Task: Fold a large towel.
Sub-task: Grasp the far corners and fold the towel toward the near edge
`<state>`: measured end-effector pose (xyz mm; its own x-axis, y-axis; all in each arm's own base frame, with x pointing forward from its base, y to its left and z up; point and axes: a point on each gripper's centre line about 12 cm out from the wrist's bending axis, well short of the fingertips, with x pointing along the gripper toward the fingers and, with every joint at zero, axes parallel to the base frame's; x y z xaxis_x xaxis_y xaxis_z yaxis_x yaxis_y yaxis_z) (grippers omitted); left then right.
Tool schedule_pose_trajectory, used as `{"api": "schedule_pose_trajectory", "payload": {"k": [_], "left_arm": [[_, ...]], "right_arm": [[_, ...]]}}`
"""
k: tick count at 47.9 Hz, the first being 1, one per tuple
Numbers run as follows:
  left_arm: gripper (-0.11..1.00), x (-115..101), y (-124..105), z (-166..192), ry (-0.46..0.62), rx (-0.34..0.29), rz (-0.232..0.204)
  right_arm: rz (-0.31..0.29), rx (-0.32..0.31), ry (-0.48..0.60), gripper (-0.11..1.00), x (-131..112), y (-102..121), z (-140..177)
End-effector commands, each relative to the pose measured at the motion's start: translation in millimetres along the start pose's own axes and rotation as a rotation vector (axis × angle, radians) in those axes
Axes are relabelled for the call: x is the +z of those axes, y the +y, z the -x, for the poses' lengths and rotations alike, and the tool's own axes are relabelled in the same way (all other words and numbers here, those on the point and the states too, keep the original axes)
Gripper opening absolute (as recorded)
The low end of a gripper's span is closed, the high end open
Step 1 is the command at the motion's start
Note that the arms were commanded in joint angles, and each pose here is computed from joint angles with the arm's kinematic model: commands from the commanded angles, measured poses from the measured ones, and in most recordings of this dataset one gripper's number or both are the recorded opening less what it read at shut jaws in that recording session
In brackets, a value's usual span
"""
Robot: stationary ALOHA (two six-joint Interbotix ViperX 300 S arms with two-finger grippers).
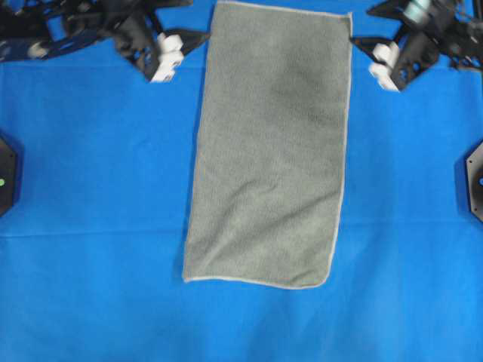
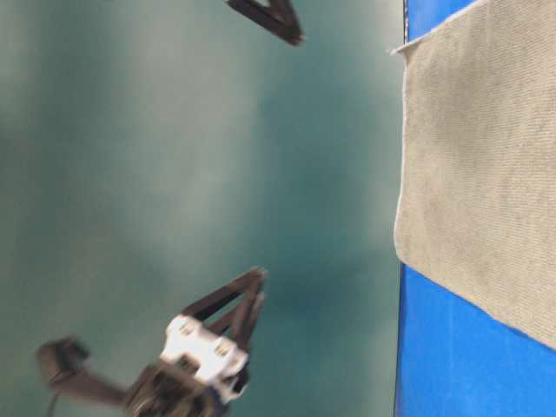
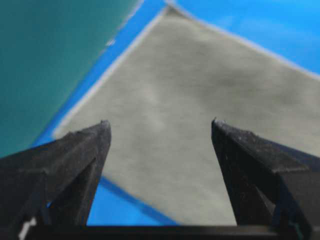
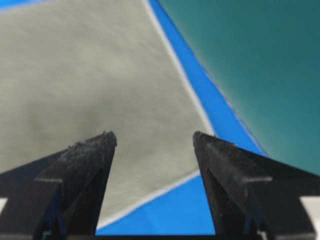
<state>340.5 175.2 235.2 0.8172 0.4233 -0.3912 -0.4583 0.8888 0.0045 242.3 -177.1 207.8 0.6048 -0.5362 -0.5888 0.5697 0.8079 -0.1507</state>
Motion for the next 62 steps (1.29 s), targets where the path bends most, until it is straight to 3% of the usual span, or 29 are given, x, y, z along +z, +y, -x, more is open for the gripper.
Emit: {"api": "schedule_pose_trajectory", "payload": {"k": [1,11,20,32,40,43,47,54,57,62], "left_arm": [[0.77,4.3,16.7,-20.8,-0.001,0.038,0.012],[0.77,-34.2,48.4,-76.6,0.117,0.099,0.046],[0.77,-59.4,60.7,-110.4,0.171,0.116,0.055],[0.77,-91.8,65.2,-138.7,0.226,0.12,0.059],[0.72,-95.6,72.0,-140.7,0.241,0.133,0.082],[0.64,-96.7,71.9,-140.5,0.251,0.131,0.069],[0.43,-99.6,71.5,-139.7,0.277,0.129,0.071],[0.07,-100.5,71.3,-139.8,0.31,0.126,0.072],[0.05,-99.5,71.2,-139.2,0.315,0.125,0.073],[0.05,-93.2,71.3,-137.1,0.304,0.126,0.07]], "right_arm": [[-0.01,-0.014,0.012,0.64,6.8,-11.0,-21.3],[-0.061,0.025,0.065,0.64,-9.4,-25.2,-78.1],[-0.094,0.024,0.117,0.64,-25.8,-39.9,-114.2],[-0.104,0.032,0.174,0.64,-41.8,-41.9,-144.2],[-0.106,0.034,0.19,0.64,-46.9,-42.9,-154.4],[-0.1,0.03,0.196,0.63,-48.1,-44.4,-155.0],[-0.086,0.026,0.206,0.57,-50.5,-46.2,-154.5],[-0.068,0.019,0.217,0.19,-51.6,-47.2,-153.4],[-0.071,0.017,0.217,0.06,-51.2,-47.4,-153.1],[-0.072,0.014,0.209,0.06,-48.4,-48.1,-150.3]]}}
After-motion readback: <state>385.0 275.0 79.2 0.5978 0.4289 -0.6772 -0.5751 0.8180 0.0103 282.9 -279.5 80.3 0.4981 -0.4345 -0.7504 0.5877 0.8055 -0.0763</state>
